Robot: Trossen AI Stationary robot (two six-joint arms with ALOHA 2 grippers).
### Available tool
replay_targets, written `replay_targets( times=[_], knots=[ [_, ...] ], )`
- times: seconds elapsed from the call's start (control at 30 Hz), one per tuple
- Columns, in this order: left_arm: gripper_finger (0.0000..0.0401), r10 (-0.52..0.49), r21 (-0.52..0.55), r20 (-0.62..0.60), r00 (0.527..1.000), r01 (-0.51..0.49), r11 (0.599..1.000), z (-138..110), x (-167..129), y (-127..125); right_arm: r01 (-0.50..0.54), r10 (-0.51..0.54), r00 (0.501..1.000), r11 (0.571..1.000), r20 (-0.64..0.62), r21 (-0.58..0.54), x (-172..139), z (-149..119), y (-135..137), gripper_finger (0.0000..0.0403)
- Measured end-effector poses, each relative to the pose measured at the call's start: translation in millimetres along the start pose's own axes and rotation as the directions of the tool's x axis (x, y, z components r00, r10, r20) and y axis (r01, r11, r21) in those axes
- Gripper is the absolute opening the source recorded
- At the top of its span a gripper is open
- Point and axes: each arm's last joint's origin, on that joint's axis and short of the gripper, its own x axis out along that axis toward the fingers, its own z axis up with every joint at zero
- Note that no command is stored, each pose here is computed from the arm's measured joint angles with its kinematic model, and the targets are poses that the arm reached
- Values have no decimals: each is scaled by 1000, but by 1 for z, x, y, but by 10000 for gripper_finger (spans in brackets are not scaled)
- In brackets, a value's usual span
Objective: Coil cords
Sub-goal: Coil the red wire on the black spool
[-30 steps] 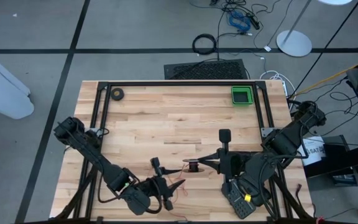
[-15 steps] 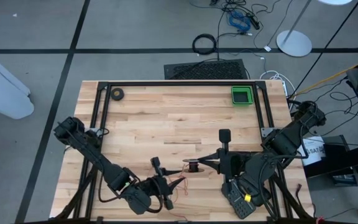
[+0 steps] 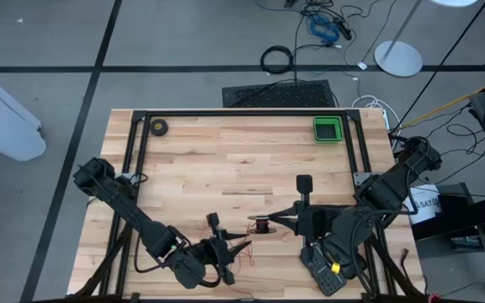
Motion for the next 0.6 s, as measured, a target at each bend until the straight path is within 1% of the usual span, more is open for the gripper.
replay_targets(
  times=[0.07, 0.23, 0.27, 0.43, 0.6],
  knots=[
    [73, 0, 0, 0, 1000, 0, 1000, 0, 0, 0, 0, 0, 1000, 1000, 0, 0, 0, 0, 0, 0],
    [16, 1, 1, 0, 1000, -1, 1000, 0, 0, 0, 0, 0, 1000, 1000, 0, 0, 0, 0, 0, 0],
    [10, 4, 0, 0, 1000, -4, 1000, 0, 0, 0, 0, 0, 1000, 1000, 0, 0, 0, 0, 0, 0],
    [4, 81, -1, 9, 997, -81, 997, 0, 0, 2, -1, 1, 1000, 1000, -3, 23, 1, -1, 2, 0],
    [3, 100, -11, 5, 995, -100, 995, 0, 3, 5, -6, 7, 1000, 999, -15, 49, 10, -3, 12, 0]
  ],
)
